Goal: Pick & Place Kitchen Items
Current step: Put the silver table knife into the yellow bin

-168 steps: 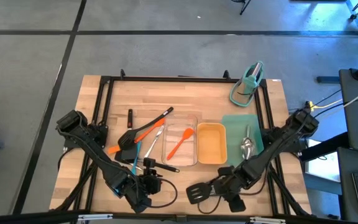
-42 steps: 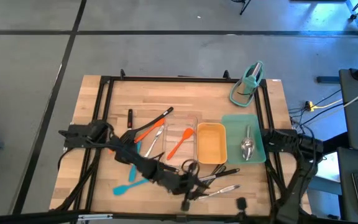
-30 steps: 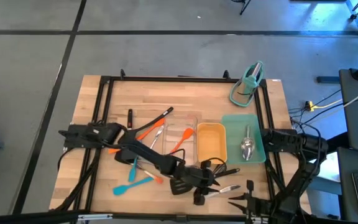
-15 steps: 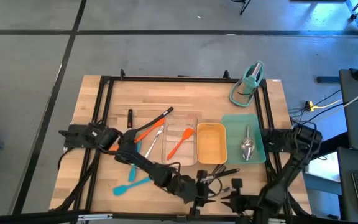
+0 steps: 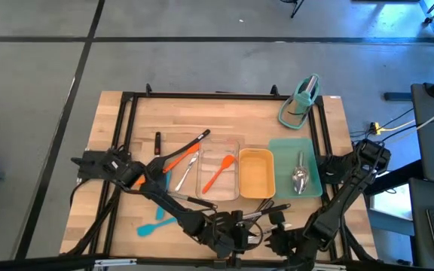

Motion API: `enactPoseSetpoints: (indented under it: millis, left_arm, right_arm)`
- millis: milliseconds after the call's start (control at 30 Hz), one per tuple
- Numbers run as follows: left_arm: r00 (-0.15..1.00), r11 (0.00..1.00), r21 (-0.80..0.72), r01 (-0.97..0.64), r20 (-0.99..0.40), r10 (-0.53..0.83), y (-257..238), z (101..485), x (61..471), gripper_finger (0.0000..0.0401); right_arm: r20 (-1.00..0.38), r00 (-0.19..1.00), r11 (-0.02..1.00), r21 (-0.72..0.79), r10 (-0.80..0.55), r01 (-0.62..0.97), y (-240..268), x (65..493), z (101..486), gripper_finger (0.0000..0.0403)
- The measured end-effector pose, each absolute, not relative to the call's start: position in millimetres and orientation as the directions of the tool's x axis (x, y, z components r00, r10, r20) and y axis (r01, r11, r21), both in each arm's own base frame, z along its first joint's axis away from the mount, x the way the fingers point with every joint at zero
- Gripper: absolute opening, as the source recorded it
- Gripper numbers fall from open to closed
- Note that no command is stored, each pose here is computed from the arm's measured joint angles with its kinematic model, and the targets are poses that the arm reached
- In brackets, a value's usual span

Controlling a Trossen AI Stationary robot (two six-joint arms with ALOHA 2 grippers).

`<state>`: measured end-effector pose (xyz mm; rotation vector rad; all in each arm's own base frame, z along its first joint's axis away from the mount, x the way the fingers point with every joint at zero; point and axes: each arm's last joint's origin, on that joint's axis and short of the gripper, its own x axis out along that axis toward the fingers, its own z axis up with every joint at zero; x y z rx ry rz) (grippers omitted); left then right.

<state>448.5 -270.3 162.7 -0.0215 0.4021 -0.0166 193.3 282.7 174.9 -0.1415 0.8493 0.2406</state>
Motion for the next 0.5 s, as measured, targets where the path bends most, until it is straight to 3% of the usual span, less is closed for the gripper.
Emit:
enactPoseSetpoints:
  millis: [500]
  left_arm:
    - [0.907,0.995,0.086,-0.046,-0.413,0.078,-278.7,122.0,475.4,0.0116]
  right_arm:
    - [-0.78,0.619,0.99,0.001,0.088,-0.14,279.2,186.0,171.4,0.0065]
